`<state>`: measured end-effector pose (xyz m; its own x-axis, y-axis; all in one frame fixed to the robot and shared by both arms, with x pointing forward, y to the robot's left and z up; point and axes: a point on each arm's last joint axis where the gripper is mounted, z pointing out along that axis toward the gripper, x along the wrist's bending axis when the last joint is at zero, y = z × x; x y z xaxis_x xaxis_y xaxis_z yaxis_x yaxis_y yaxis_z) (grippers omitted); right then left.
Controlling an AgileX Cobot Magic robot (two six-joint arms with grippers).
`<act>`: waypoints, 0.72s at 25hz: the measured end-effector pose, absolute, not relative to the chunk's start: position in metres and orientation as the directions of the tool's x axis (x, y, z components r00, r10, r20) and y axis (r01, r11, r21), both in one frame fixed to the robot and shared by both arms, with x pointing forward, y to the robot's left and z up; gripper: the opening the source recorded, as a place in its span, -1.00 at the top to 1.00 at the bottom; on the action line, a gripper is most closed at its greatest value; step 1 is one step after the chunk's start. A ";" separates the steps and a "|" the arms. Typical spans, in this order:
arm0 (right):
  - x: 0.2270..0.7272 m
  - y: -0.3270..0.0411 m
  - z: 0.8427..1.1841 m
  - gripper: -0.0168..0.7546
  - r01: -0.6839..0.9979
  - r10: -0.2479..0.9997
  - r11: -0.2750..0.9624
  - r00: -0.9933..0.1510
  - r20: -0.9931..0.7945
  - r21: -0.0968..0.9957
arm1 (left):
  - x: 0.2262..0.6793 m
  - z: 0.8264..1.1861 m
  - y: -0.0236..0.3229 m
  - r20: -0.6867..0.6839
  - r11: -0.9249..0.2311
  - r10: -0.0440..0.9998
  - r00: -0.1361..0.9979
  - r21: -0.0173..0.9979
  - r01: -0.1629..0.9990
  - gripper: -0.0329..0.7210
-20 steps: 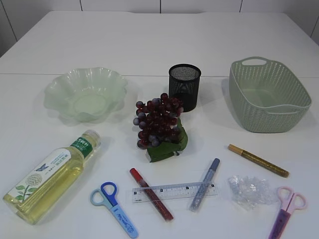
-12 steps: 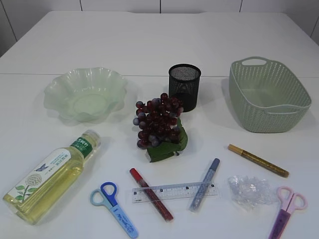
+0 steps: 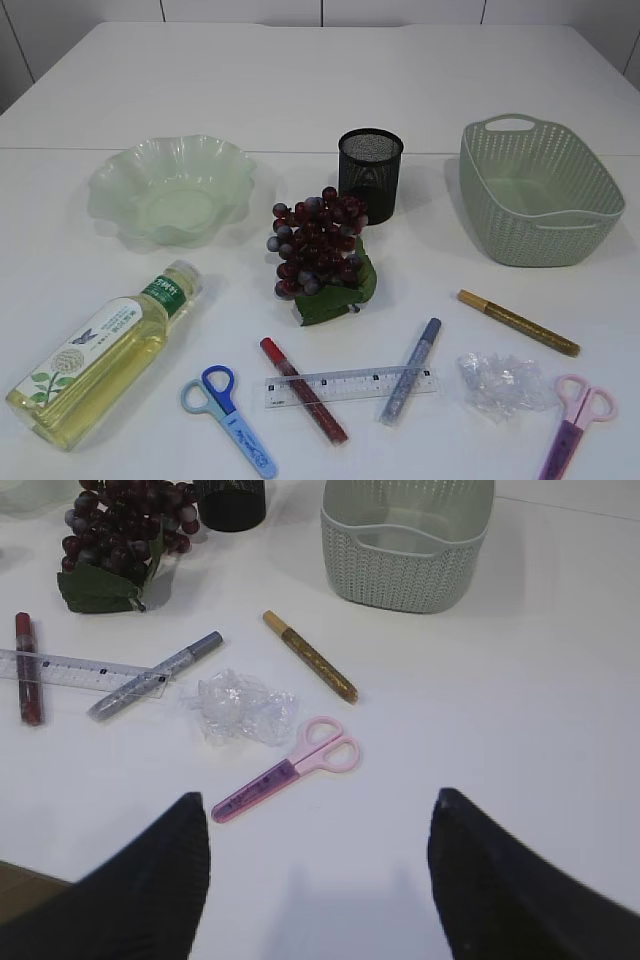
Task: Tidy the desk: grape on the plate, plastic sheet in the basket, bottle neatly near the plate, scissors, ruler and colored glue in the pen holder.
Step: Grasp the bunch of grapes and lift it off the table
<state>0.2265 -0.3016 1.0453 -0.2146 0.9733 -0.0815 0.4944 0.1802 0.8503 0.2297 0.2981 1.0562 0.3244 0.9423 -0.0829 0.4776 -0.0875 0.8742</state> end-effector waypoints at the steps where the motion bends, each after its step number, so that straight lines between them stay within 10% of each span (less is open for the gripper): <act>1: 0.227 -0.302 1.045 -0.42 0.494 0.973 0.180 -0.215 -0.082 0.850 | 0.231 1.056 0.297 -0.087 -0.087 0.941 0.326 0.871 0.484 -0.32; 18: 0.224 -0.294 1.048 -0.42 0.503 0.968 0.098 -0.249 0.035 0.859 | 0.309 1.174 0.267 -0.154 -0.081 0.926 0.345 0.811 0.579 -0.48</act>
